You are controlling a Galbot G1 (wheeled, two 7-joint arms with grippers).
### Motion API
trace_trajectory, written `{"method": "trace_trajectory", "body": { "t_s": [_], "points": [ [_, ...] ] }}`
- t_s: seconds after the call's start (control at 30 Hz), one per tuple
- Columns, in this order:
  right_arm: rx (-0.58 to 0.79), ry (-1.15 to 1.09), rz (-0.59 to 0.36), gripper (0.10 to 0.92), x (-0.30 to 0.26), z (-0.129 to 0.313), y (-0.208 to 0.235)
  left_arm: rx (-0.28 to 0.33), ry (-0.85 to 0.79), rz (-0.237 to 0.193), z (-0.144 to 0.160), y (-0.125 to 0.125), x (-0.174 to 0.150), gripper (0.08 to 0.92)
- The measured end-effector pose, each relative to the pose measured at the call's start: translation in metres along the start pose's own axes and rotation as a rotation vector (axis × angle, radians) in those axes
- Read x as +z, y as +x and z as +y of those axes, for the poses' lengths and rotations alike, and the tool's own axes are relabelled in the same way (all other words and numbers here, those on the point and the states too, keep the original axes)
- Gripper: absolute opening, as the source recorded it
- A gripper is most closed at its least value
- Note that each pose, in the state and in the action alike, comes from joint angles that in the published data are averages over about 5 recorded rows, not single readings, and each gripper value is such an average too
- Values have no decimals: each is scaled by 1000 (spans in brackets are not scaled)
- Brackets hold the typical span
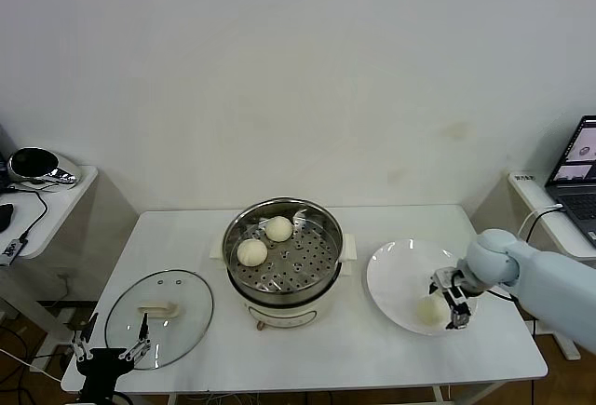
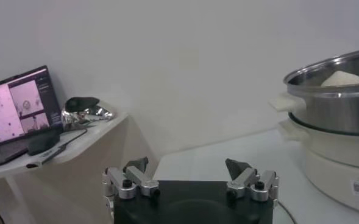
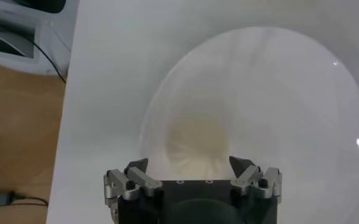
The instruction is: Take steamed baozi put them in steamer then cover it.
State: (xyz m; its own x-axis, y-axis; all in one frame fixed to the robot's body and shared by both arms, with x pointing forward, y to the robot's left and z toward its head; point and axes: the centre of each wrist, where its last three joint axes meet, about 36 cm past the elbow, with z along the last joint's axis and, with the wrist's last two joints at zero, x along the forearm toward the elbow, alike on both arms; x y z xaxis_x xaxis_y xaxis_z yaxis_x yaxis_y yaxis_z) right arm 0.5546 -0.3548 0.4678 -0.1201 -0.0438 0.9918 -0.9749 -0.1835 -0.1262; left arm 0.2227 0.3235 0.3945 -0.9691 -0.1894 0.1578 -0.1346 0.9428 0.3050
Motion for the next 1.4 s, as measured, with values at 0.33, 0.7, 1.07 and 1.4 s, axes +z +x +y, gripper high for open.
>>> {"method": "trace_trajectory", "body": {
  "t_s": [0.33,0.7,1.07,1.4],
  "points": [
    [-13,-21,3,734,-5,-3,-9,0,0,-2,0,0,0,823],
    [-14,-30,3,568,-3,-6,-4,-2,1,-8,0,0,-2,823],
    [46,-42,-17,553,1,-33,46,-2,1,-16,1,-1,-4,823],
    [196,8,-88,554,-25,-88,137,6,2,-22,-1,-2,-6,823]
  ]
}}
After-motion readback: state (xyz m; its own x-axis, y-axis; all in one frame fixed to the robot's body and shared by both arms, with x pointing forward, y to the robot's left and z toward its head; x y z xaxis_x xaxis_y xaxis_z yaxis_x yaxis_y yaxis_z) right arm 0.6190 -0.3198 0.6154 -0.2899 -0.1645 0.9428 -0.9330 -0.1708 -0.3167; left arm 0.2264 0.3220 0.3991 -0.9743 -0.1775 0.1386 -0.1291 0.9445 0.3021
